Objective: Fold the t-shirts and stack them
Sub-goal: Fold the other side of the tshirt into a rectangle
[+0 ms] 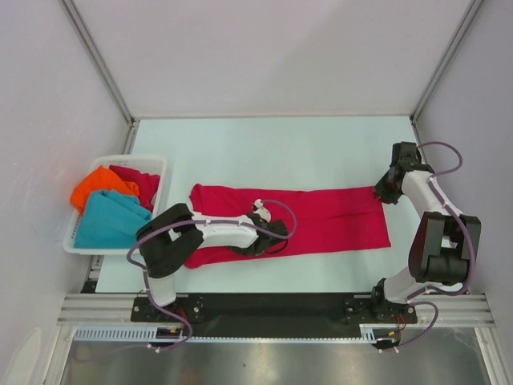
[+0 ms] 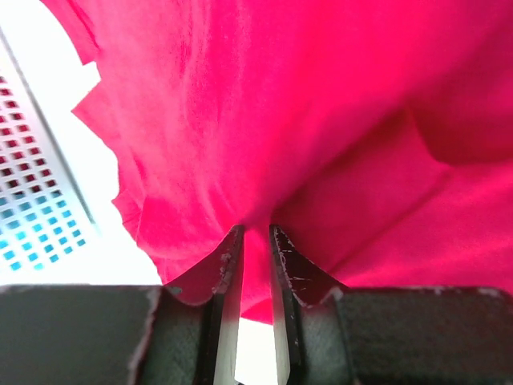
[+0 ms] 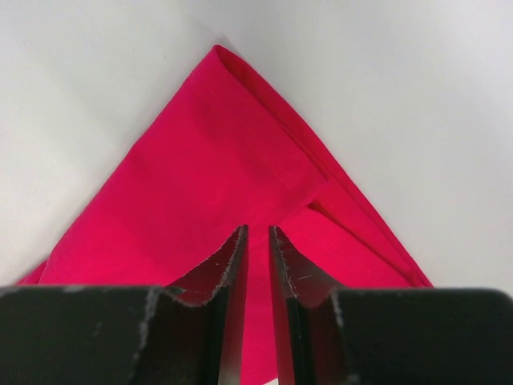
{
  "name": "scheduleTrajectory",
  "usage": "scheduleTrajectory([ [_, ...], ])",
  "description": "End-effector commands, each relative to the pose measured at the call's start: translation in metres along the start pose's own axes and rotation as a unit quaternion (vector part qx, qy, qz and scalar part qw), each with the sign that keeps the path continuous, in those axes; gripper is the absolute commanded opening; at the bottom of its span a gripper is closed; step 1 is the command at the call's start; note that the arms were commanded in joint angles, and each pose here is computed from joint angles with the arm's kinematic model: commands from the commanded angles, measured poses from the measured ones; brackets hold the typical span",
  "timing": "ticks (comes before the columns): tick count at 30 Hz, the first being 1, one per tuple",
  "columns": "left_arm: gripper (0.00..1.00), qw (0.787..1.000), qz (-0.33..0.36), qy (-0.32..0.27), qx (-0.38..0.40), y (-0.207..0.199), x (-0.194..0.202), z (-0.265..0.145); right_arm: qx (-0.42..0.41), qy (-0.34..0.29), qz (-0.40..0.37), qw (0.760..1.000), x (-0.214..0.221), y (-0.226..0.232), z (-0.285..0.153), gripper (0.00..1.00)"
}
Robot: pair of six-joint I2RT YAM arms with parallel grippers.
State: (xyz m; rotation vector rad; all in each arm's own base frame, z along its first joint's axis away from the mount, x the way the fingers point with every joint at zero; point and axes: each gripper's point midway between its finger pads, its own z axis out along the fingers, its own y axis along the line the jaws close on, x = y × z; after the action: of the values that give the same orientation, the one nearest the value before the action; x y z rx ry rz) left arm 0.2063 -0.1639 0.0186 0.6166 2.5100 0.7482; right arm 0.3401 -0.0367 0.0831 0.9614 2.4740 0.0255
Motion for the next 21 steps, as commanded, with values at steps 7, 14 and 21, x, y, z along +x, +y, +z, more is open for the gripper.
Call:
scheduleTrajectory([
  [7, 0.24, 0.994, -0.046, -0.089, -0.032, 0.003, -0.038, -0.029, -0.014, -0.02, -0.007, 1.0, -0.008, 0.005, -0.01, 0.21],
  [14, 0.24, 0.994, -0.034, -0.095, -0.04, -0.002, -0.045, -0.026, -0.012, -0.021, -0.007, 1.0, -0.009, 0.004, -0.01, 0.21],
  [21, 0.24, 0.993, -0.035, -0.116, -0.008, -0.019, -0.054, -0.034, -0.008, -0.025, -0.005, 1.0, -0.012, 0.0, -0.012, 0.21],
])
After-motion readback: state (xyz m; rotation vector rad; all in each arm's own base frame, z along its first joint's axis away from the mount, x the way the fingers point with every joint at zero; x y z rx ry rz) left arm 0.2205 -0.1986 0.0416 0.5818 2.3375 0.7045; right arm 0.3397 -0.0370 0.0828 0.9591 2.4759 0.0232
